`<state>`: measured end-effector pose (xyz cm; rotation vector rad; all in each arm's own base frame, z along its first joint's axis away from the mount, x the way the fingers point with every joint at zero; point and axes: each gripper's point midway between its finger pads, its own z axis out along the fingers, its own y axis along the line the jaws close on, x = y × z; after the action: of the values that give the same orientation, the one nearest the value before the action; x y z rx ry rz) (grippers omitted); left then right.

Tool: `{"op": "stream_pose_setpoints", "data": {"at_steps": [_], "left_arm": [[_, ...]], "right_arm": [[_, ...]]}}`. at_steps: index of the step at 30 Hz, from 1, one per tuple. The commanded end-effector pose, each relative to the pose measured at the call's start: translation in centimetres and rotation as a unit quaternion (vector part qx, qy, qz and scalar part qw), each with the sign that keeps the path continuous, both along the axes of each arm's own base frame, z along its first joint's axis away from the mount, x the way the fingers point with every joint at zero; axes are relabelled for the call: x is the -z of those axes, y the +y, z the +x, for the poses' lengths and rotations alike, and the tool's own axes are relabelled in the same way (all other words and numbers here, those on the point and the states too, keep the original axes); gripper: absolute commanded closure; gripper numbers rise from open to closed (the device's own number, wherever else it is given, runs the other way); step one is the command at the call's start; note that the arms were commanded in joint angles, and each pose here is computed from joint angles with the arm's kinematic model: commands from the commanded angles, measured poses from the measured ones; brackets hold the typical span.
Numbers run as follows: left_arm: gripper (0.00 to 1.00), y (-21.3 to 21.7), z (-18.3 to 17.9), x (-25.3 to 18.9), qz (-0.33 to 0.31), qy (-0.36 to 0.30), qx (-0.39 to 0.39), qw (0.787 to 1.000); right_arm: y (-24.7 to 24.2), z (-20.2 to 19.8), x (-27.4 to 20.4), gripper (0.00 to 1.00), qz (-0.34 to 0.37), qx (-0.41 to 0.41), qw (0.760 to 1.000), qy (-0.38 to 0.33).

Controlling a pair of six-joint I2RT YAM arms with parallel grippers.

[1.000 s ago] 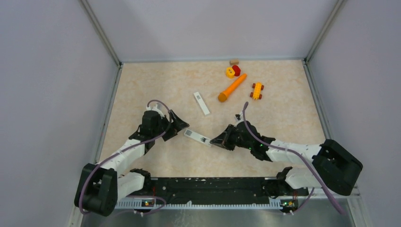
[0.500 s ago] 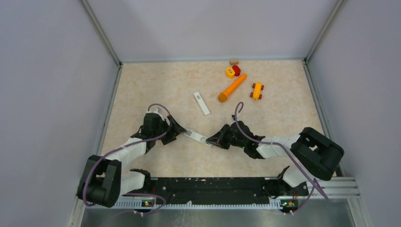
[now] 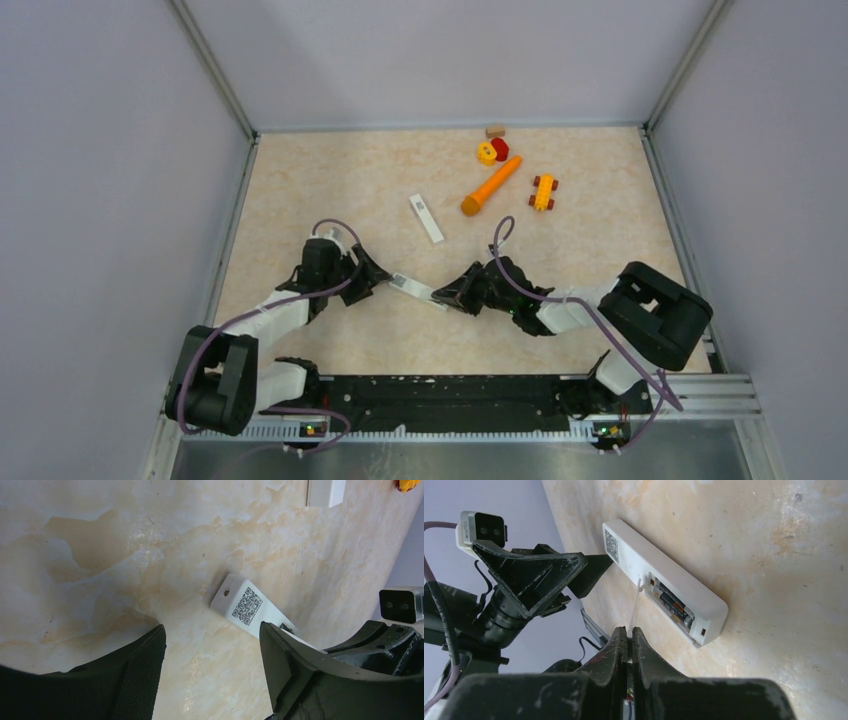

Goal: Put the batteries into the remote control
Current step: Load the battery cover into the remote control.

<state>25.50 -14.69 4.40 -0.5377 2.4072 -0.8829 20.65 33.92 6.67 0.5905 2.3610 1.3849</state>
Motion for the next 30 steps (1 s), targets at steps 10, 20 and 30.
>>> {"op": "stream_pose_setpoints", "data": {"at_steps": [10, 20, 30], "left_arm": [[0.30, 0.3, -0.4, 0.7, 0.004, 0.002, 0.006, 1.000], [0.34, 0.1, -0.3, 0.8, -0.001, 0.004, 0.010, 1.000], [0.36, 0.1, -0.1, 0.8, -0.001, 0.002, 0.013, 1.000]], "right_arm": [[-0.8, 0.4, -0.3, 1.00, -0.010, 0.029, 1.000, -0.001], [-1.0, -0.5, 1.1, 1.00, -0.014, 0.022, 0.999, 0.029], [-1.6, -0.7, 1.5, 1.00, -0.031, 0.023, 0.999, 0.031]]}}
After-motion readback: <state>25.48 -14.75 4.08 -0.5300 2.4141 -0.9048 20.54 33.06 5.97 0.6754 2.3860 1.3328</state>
